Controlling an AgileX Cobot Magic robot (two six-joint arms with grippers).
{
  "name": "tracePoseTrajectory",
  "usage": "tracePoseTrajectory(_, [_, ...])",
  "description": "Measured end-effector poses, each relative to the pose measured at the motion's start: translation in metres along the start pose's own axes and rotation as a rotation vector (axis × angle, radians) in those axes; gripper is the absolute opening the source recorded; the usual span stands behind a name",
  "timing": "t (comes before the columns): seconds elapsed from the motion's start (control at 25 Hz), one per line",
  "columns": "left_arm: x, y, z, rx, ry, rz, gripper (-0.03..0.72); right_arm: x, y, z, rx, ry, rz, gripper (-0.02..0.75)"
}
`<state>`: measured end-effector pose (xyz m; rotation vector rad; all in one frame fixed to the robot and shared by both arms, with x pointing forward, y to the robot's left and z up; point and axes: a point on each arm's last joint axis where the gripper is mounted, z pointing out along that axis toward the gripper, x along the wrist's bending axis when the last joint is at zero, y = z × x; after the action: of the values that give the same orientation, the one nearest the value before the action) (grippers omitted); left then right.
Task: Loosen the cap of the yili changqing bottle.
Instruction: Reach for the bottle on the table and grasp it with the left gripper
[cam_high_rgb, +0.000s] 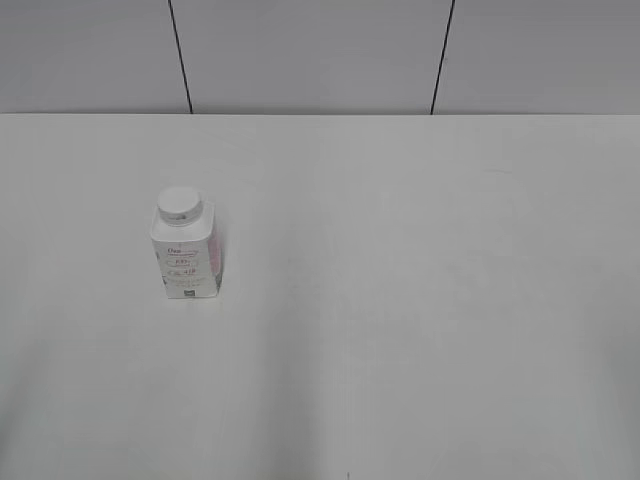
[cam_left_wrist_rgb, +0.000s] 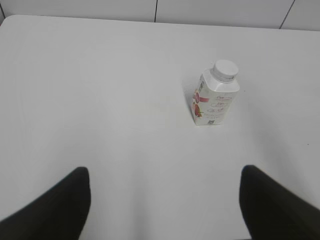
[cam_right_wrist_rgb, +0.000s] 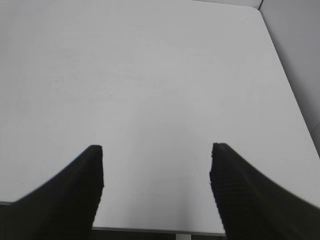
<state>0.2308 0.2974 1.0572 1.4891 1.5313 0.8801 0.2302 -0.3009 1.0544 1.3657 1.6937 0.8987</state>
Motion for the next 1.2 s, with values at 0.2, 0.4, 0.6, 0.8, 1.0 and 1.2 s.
tracePoseTrajectory(0.2, [0.000, 0.000, 0.000, 0.000, 0.000, 0.000, 0.559, 0.000, 0.000, 0.000, 0.000, 0.000, 0.000, 0.533])
tracePoseTrajectory(0.4, [0.000, 0.000, 0.000, -0.003, 0.000, 0.000, 0.559, 0.000, 0.000, 0.000, 0.000, 0.000, 0.000, 0.533])
tracePoseTrajectory(0.6, [-0.001, 0.019, -0.005, -0.098, -0.004, 0.001, 0.559, 0.000, 0.000, 0.000, 0.000, 0.000, 0.000, 0.533])
tracePoseTrajectory(0.8, [-0.004, 0.045, 0.012, -0.135, -0.018, 0.036, 0.559, 0.000, 0.000, 0.000, 0.000, 0.000, 0.000, 0.533])
tracePoseTrajectory(1.0, [-0.004, 0.069, 0.036, -0.185, -0.017, 0.077, 0.559, 0.000, 0.000, 0.000, 0.000, 0.000, 0.000, 0.533])
tracePoseTrajectory(1.2, [-0.004, 0.086, 0.064, -0.189, -0.014, 0.087, 0.559, 0.000, 0.000, 0.000, 0.000, 0.000, 0.000, 0.533])
